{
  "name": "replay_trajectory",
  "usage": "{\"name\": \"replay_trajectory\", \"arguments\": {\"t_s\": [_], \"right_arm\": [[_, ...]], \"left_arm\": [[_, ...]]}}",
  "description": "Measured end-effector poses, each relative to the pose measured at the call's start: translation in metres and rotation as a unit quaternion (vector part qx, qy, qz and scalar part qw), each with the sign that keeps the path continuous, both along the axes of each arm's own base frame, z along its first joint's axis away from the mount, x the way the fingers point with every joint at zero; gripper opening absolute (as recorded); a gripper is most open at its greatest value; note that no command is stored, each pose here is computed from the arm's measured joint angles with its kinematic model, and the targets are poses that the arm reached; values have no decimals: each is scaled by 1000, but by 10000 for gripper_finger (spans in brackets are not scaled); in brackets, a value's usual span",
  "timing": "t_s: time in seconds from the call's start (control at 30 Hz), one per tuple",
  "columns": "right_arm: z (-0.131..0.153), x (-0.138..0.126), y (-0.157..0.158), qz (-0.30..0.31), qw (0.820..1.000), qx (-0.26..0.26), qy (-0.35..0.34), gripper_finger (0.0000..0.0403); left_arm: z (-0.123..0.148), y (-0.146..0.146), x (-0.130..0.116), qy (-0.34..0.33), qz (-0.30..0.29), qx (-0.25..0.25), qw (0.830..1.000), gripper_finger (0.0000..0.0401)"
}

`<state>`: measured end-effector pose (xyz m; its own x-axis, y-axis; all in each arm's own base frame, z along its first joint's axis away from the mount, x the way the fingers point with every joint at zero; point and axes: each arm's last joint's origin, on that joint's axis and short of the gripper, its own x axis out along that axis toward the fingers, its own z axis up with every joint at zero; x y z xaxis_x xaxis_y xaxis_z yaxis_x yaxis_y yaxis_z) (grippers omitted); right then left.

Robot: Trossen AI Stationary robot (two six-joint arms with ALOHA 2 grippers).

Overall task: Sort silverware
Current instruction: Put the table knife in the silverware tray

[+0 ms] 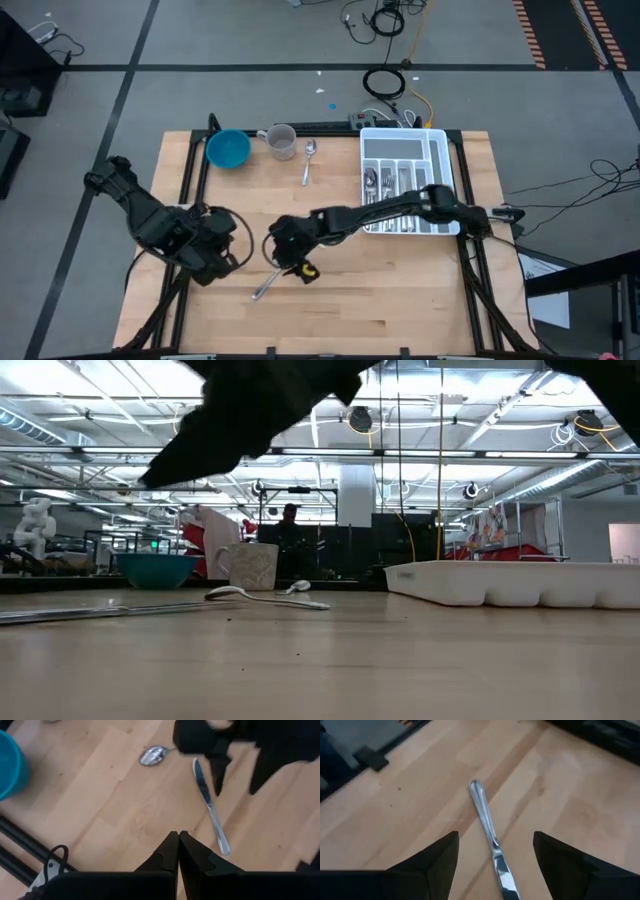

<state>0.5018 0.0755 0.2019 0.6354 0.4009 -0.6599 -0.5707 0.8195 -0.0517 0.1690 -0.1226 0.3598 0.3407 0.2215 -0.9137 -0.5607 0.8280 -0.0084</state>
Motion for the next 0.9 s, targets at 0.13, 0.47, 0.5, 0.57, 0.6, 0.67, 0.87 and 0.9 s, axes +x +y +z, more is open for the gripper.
{"name": "replay_trajectory", "arguments": {"t_s": [0.13, 0.47, 0.5, 0.57, 0.6, 0.67, 0.87, 0.9], "right_arm": [[-17, 15, 5, 21, 1000, -17, -5, 248], [-64, 27, -2, 28, 999, -37, 25, 248], [-68, 28, -3, 29, 998, -37, 28, 248], [-78, 28, -5, 26, 998, -37, 39, 248], [-83, 29, -6, 23, 998, -32, 46, 247], [-87, 29, -8, 14, 998, -28, 54, 247], [-103, 27, -14, -25, 994, -38, 96, 210], [-104, 26, -14, -28, 993, -44, 102, 197]], "left_arm": [[4, -3, -10, -9, -18, -8, 1000, 15], [5, -11, -17, -21, -36, -3, 999, 15], [5, -11, -18, -21, -37, -3, 999, 15], [5, -12, -19, -22, -40, -3, 999, 15], [5, -13, -19, -22, -42, -3, 999, 15], [5, -14, -20, -22, -45, -2, 999, 15], [-1, -17, -23, -14, -57, 8, 998, 15], [-2, -18, -24, -13, -60, 9, 998, 15]]}}
